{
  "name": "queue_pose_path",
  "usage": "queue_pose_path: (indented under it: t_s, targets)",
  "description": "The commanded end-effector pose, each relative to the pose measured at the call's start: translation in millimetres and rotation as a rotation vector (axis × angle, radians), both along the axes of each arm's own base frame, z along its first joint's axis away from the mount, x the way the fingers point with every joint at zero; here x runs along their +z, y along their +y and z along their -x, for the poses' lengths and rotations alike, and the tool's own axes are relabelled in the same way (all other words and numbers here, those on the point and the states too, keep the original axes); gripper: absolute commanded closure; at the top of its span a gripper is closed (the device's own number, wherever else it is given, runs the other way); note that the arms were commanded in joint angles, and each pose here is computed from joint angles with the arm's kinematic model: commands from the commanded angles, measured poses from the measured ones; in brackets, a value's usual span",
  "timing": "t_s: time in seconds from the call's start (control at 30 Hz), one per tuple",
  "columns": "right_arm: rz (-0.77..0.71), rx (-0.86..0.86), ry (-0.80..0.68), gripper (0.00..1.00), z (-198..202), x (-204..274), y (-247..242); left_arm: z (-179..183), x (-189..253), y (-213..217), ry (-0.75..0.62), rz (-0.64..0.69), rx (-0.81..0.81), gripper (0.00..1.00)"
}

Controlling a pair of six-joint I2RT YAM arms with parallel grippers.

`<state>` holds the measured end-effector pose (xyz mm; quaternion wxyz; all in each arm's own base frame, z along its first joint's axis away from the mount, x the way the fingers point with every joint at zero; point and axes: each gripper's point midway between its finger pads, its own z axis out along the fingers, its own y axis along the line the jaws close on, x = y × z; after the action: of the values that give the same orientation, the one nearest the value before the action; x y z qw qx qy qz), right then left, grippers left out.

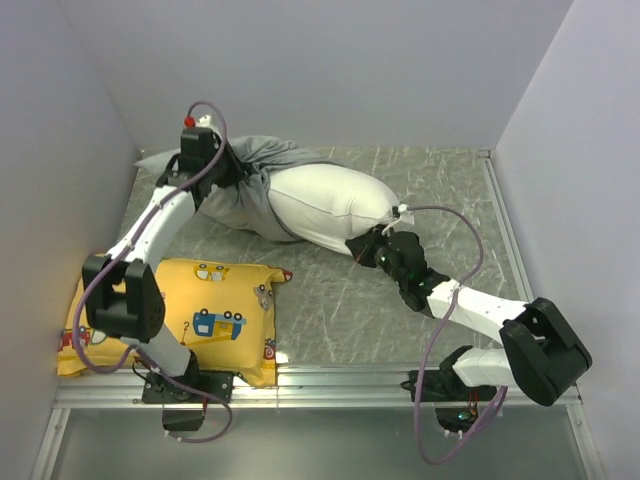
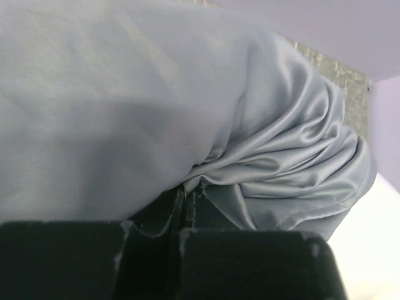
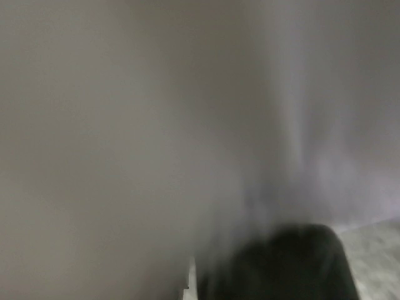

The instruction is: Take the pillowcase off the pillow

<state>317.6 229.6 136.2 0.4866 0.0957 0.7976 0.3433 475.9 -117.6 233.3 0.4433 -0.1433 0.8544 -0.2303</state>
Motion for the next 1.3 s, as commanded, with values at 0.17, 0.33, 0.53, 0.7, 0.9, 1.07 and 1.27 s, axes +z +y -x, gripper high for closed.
queue_pose_path:
  t_s: [0.17, 0.33, 0.53, 0.7, 0.9, 1.07, 1.27]
  targets:
    - [0.151, 0.161, 0.044, 0.56, 48, 3, -13, 50, -80, -60, 0.012, 0.027, 0.042, 1.00]
    - [0.101, 0.357, -0.049, 0.39, 73, 66, 21, 80, -116, -114, 0.055, 0.034, -0.049, 1.00]
    - [0.138, 0.274, -0.087, 0.33, 67, 93, 20, 105, -141, -143, 0.101, 0.014, -0.127, 1.00]
    - [0.312, -0.003, -0.061, 0.20, 20, 103, -22, 123, -144, -150, 0.123, 0.006, -0.144, 0.99]
    - [0.331, -0.198, 0.043, 0.15, -17, 67, -90, 127, -112, -147, 0.069, 0.005, -0.158, 0.99]
    - [0.311, -0.283, 0.081, 0.13, -44, 50, -115, 130, -99, -150, 0.054, 0.003, -0.181, 0.99]
    - [0.281, -0.236, 0.175, 0.33, -61, 0, -99, 131, -71, -159, 0.008, -0.006, -0.230, 0.94]
